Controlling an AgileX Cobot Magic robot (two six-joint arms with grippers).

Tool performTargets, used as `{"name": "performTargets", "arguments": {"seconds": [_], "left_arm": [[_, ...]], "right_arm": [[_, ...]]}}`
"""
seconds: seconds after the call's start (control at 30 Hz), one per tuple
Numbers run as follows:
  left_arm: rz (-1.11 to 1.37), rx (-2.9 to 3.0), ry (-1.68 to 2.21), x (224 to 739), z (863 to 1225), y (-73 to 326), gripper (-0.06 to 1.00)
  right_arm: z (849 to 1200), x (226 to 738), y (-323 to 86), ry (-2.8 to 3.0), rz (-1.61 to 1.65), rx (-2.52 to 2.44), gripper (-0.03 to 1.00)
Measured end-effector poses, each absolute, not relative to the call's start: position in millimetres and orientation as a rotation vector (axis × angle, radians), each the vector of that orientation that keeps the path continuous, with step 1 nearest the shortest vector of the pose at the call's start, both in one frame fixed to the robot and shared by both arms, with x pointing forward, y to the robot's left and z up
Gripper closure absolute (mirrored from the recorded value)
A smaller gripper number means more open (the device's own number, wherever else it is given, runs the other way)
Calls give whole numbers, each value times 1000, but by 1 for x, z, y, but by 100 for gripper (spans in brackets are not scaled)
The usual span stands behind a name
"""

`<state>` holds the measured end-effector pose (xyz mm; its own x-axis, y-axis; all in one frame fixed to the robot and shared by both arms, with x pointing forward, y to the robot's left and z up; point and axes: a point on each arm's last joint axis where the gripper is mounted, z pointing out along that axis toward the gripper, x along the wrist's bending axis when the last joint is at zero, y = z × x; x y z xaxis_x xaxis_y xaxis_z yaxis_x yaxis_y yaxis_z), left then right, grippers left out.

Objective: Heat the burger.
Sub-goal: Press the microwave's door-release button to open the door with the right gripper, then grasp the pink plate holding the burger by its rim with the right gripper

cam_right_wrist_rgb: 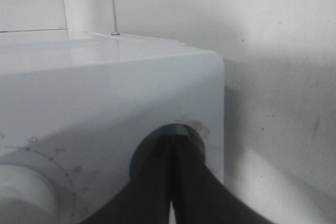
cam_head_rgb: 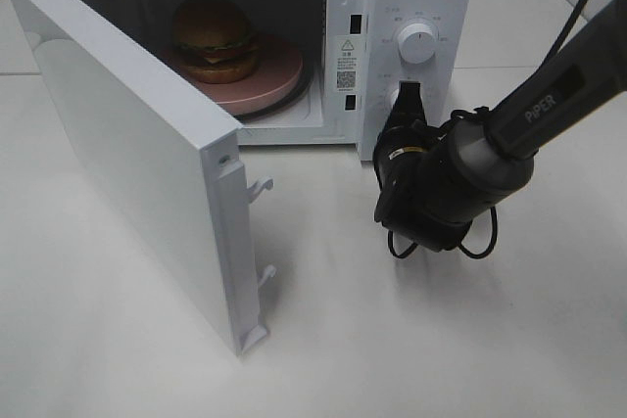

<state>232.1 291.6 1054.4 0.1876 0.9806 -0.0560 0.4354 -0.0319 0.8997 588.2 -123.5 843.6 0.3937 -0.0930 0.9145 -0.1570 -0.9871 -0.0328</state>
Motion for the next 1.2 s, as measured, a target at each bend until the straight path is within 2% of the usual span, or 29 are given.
{"name": "performTargets", "arguments": {"seconds": [0.67,1.2], "left_arm": [[802,1607,1377,232,1054,292,-5],[802,1607,1377,232,1054,292,-5]], "right_arm": [[860,576,-132,-65,1624,2692,96],[885,542,-138,345,1405,2789,96]]}}
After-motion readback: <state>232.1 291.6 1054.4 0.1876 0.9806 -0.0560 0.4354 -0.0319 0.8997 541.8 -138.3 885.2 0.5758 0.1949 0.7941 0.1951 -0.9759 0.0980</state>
